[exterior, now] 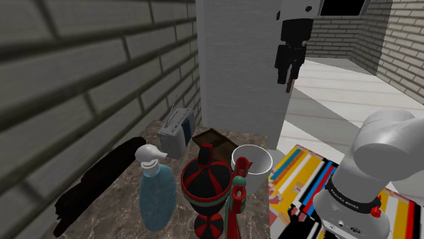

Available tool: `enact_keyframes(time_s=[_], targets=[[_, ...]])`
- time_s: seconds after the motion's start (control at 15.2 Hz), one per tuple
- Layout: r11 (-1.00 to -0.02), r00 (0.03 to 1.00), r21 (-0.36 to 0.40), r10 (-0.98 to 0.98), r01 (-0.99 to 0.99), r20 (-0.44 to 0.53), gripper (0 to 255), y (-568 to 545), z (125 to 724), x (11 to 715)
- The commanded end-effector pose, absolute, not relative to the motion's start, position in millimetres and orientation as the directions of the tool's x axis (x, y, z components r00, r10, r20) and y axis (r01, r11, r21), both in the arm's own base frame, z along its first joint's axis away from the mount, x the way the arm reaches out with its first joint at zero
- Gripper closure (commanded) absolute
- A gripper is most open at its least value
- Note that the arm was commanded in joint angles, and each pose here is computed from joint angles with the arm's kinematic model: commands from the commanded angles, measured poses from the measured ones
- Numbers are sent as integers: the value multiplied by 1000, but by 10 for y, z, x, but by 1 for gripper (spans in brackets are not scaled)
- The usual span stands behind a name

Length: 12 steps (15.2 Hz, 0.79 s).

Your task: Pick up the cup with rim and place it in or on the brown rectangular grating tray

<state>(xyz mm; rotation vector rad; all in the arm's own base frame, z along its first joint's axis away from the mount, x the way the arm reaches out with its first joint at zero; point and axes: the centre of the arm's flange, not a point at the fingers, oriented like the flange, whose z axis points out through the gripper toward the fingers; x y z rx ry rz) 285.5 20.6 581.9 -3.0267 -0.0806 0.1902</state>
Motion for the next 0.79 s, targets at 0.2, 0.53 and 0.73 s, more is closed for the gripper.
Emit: enact_keyframes(time_s=[0.2, 0.53, 0.73], targets=[[-993, 990, -108, 66, 53, -128, 0, 441, 5495, 2851], [-993, 987, -103, 78, 64, -139, 0, 829, 4953, 2835], [-992, 986, -101, 84, 70, -145, 0, 1061, 4627, 2820]])
